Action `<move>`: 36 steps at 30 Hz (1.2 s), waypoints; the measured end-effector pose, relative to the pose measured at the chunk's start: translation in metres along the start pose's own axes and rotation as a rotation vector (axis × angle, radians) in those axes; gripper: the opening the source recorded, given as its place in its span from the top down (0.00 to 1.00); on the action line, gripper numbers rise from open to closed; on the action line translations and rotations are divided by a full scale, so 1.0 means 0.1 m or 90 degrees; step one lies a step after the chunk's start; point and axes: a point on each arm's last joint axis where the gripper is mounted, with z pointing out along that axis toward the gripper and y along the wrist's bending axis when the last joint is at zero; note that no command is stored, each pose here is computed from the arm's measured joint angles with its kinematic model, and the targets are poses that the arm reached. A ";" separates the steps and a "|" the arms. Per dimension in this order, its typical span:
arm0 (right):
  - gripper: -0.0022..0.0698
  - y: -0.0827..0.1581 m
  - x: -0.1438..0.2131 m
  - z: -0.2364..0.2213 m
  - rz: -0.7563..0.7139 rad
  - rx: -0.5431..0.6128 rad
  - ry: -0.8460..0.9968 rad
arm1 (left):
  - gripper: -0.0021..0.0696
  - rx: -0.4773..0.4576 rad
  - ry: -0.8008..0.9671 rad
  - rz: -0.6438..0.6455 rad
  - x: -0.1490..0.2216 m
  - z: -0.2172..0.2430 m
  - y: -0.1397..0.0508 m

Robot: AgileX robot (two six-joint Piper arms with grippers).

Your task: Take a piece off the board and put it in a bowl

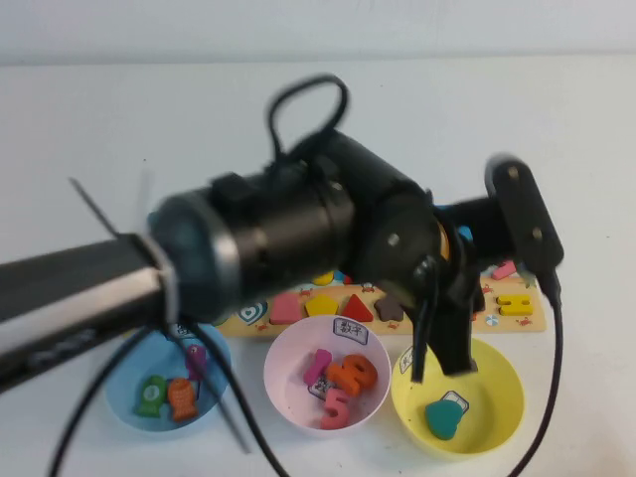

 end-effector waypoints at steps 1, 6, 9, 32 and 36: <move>0.99 0.00 0.00 0.00 0.000 0.000 0.000 | 0.90 -0.007 -0.010 -0.012 -0.01 -0.11 0.02; 0.99 0.00 0.00 0.00 0.000 0.000 0.000 | 0.96 -0.039 -0.057 -0.051 0.00 -0.58 0.08; 0.99 0.00 0.00 0.00 0.000 0.000 0.000 | 0.97 -0.066 -0.118 -0.070 0.10 -0.83 0.03; 0.99 0.00 0.00 0.00 0.000 0.000 0.000 | 0.97 -0.177 -0.315 -0.203 1.09 -1.68 -0.43; 0.99 0.00 0.00 0.00 0.000 0.000 0.000 | 0.97 -0.203 -0.294 -0.260 1.30 -1.66 -0.41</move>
